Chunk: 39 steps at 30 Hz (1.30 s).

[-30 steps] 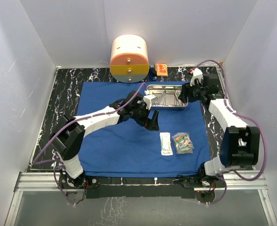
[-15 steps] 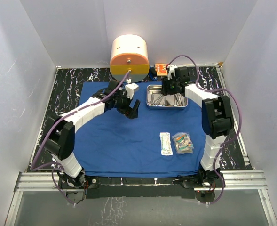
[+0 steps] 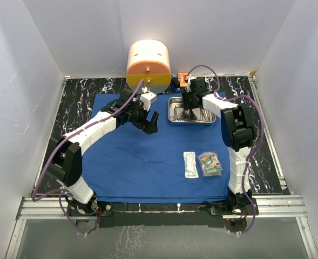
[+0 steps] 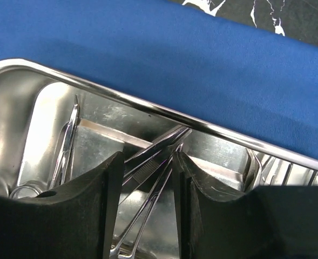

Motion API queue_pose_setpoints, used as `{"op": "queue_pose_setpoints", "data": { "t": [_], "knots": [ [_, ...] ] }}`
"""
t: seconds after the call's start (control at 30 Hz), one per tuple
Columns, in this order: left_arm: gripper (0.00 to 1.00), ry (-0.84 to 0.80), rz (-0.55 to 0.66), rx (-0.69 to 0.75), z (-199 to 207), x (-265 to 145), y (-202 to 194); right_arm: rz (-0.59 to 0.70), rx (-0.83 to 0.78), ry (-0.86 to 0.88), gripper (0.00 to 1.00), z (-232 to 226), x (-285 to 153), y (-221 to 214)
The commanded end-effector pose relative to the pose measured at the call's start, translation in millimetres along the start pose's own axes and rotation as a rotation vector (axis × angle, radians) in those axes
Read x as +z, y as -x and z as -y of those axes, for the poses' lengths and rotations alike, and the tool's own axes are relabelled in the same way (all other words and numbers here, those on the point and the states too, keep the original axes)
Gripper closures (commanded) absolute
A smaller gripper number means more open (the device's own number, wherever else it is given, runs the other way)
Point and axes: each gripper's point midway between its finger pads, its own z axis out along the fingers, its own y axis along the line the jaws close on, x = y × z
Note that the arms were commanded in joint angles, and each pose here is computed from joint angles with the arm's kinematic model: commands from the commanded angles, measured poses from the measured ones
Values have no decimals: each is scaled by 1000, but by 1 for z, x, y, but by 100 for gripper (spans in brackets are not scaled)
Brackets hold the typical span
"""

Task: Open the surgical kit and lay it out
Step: Pick up the medical item from the container.

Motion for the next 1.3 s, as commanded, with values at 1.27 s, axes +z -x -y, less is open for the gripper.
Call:
{"op": "queue_pose_setpoints", "data": {
  "t": [1.27],
  "knots": [
    [2, -20, 60, 13, 2, -14, 12, 100, -45, -118, 94, 28, -30, 63]
  ]
}}
